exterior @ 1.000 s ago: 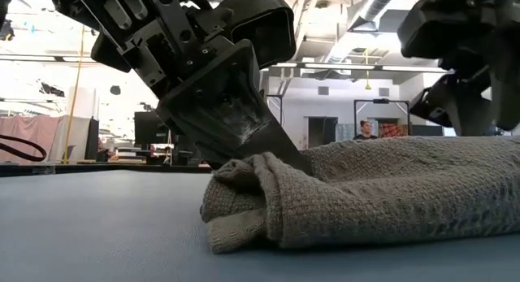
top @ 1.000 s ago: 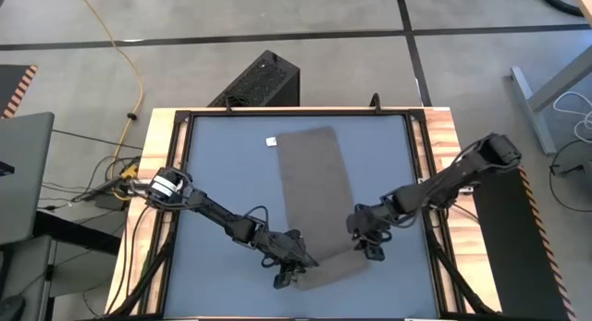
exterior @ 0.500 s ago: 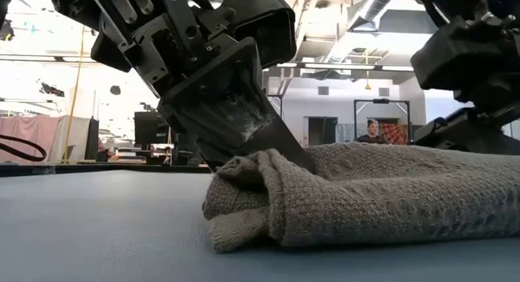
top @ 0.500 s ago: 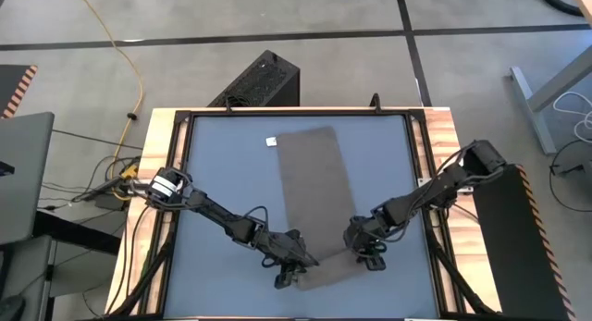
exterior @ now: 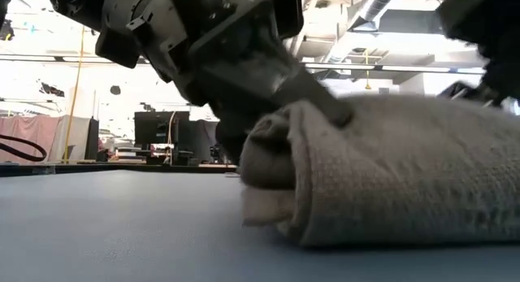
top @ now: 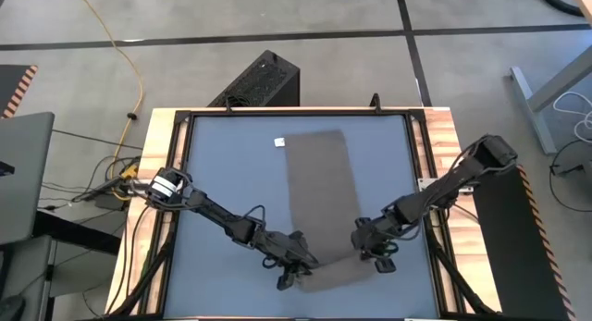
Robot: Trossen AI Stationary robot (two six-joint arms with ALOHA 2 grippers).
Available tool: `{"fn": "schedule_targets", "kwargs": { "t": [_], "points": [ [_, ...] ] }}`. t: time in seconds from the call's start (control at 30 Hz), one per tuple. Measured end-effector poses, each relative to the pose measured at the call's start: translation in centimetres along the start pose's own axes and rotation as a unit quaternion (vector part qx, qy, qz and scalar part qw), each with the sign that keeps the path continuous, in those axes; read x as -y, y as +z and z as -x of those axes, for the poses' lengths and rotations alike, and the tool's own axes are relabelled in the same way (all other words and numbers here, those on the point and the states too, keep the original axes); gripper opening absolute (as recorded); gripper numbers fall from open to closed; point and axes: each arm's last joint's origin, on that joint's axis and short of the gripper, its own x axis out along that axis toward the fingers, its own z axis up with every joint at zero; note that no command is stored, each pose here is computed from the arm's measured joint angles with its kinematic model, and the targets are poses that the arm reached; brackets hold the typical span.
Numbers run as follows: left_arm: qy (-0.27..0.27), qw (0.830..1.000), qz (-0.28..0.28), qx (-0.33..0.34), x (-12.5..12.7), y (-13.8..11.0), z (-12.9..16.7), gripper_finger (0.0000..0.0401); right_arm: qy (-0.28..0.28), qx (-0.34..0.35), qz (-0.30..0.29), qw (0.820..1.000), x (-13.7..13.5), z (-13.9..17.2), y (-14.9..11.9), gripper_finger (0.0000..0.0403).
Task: Roll towel into tight, uniform cylinder
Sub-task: Roll the gray towel
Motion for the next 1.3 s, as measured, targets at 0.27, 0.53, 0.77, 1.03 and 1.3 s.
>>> {"fn": "schedule_targets", "kwargs": {
  "t": [0.27, 0.53, 0.77, 1.03, 1.3],
  "points": [
    [-0.017, 1.0, -0.006, 0.013, 0.3, 0.3, 0.0, 0.0, 0.003, 0.048, -0.034, 0.998, -1.9, 2.4, -0.3, 0.004],
    [-0.014, 1.0, -0.006, 0.009, 0.3, 0.3, 0.0, 0.0, -0.03, 0.035, -0.074, 0.996, -0.9, 1.4, -0.2, 0.0166],
    [-0.012, 1.0, -0.006, 0.009, 0.2, 0.3, 0.0, 0.0, -0.06, -0.01, -0.063, 0.996, 0.9, -0.5, -0.3, 0.0256],
    [-0.008, 1.0, -0.005, 0.004, 0.3, 0.1, 0.0, 0.0, -0.032, -0.05, -0.061, 0.996, 2.0, -1.8, -0.4, 0.0264],
    [-0.004, 1.0, -0.009, 0.007, 0.3, 0.1, 0.0, 0.0, -0.009, -0.063, -0.04, 0.997, 1.5, -2.0, -0.6, 0.0158]
  ]
}}
